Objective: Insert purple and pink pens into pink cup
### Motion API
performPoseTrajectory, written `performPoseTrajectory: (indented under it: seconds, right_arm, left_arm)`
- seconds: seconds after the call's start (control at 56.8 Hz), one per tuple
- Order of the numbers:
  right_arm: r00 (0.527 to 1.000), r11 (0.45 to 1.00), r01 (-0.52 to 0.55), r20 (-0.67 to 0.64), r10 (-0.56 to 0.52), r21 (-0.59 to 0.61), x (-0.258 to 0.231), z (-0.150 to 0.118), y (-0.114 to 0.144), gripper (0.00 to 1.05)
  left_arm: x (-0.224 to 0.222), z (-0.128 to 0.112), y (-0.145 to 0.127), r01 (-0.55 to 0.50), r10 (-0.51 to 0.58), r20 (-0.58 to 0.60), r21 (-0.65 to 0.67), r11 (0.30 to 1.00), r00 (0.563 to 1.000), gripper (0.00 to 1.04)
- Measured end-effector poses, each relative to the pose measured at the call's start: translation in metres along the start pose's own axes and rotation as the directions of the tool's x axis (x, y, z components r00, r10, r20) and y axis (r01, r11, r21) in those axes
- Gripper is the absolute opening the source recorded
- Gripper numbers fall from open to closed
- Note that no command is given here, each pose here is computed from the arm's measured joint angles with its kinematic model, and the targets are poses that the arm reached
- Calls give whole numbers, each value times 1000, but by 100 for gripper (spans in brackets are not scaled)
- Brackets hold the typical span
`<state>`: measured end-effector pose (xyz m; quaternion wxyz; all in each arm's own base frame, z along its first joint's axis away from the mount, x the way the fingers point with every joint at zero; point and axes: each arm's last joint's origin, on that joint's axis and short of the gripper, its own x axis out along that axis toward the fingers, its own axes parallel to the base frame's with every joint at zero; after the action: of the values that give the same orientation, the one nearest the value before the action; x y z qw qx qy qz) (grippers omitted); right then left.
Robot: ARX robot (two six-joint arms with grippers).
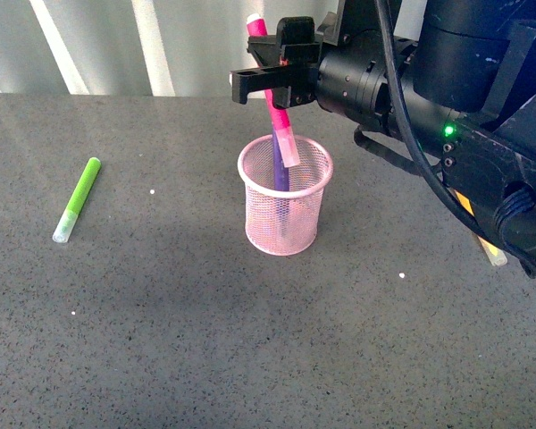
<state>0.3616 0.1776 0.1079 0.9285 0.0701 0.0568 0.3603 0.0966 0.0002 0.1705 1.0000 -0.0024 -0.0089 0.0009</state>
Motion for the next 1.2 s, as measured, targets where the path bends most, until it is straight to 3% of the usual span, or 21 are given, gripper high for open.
performPoseTrajectory:
  seconds: [0.229, 0.405, 0.652, 0.74, 0.933, 1.039, 1.197]
  right_arm:
    - [1000, 1000, 4, -26, -4, 9, -5, -9, -3, 13]
    - [1000, 1000, 17, -26, -16, 14, -7, -9, -7, 54]
    - [999, 999, 43, -11, -43, 12, -11, -3, -9, 98]
    - [996, 996, 84, 40, -84, 4, -18, 17, -12, 97]
    - [936, 954, 298, 197, -290, -11, -75, 98, -28, 98]
    - [907, 924, 381, 206, -367, -32, -110, 115, -23, 98]
    - [914, 920, 374, 210, -346, -113, -174, 117, 1, 98]
  left_arm:
    - [0, 0, 0, 0, 0, 0, 0, 1000, 1000, 98]
    - [0, 0, 0, 0, 0, 0, 0, 1000, 1000, 98]
    - [0, 0, 0, 0, 0, 0, 0, 1000, 1000, 98]
    - [0, 0, 0, 0, 0, 0, 0, 1000, 1000, 98]
    - [0, 0, 0, 0, 0, 0, 0, 1000, 1000, 98]
    - [0, 0, 0, 0, 0, 0, 0, 1000, 1000, 98]
    - [0, 0, 0, 0, 0, 0, 0, 1000, 1000, 98]
